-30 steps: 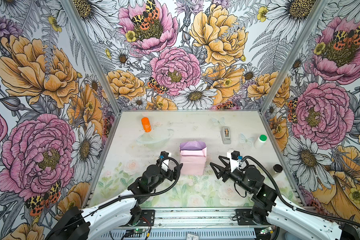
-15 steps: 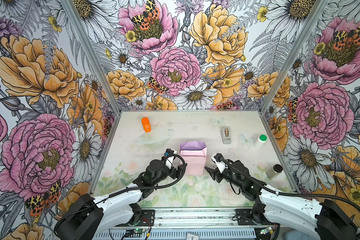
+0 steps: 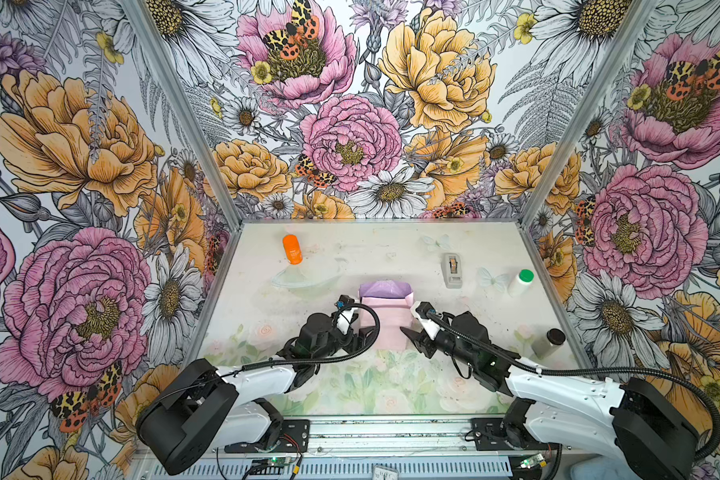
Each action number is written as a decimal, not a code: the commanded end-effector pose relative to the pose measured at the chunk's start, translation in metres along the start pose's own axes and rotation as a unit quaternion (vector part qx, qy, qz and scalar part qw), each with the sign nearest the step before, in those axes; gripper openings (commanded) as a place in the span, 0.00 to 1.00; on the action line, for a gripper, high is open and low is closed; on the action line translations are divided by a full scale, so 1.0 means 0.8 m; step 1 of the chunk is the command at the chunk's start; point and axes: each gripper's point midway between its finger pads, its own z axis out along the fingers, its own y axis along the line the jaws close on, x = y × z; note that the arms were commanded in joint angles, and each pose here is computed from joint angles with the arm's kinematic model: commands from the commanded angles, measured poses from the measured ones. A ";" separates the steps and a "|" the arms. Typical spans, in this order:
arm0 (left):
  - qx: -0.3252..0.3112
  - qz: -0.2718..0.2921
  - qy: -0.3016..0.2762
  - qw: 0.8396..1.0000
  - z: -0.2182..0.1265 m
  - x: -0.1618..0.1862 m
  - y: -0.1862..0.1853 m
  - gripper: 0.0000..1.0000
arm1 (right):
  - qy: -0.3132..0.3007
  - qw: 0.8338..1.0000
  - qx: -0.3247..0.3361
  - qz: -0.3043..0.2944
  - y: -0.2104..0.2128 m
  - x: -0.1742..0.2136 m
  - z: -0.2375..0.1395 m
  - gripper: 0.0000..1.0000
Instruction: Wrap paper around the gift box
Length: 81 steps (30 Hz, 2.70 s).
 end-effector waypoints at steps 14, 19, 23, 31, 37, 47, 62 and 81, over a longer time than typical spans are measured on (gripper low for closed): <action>0.041 0.034 0.040 0.998 0.015 0.039 -0.028 0.63 | 0.051 0.997 -0.054 0.033 0.025 0.037 0.008 0.24; 0.029 0.032 0.041 0.998 0.010 0.046 -0.024 0.62 | 0.066 0.996 -0.055 0.034 0.030 0.051 0.003 0.22; 0.033 0.030 0.049 0.998 0.010 0.055 -0.026 0.61 | 0.070 0.996 -0.048 0.036 0.028 0.057 0.000 0.21; 0.023 0.006 0.033 0.999 0.011 0.060 -0.022 0.62 | 0.060 0.996 -0.051 0.030 0.035 0.052 0.000 0.24; 0.012 -0.011 0.013 1.000 0.000 0.024 -0.026 0.76 | -0.004 0.999 -0.020 0.042 0.021 0.005 -0.029 0.49; -0.014 -0.019 -0.041 0.999 -0.053 -0.034 -0.027 0.93 | -0.086 0.992 0.018 0.095 0.001 -0.045 -0.078 0.80; -0.017 -0.064 -0.063 0.996 -0.066 -0.076 -0.016 0.95 | -0.075 0.995 -0.023 0.063 0.015 -0.073 -0.043 0.81; -0.016 -0.078 -0.058 0.995 -0.051 -0.103 -0.006 0.95 | -0.053 0.996 0.014 0.071 -0.005 -0.075 -0.015 0.82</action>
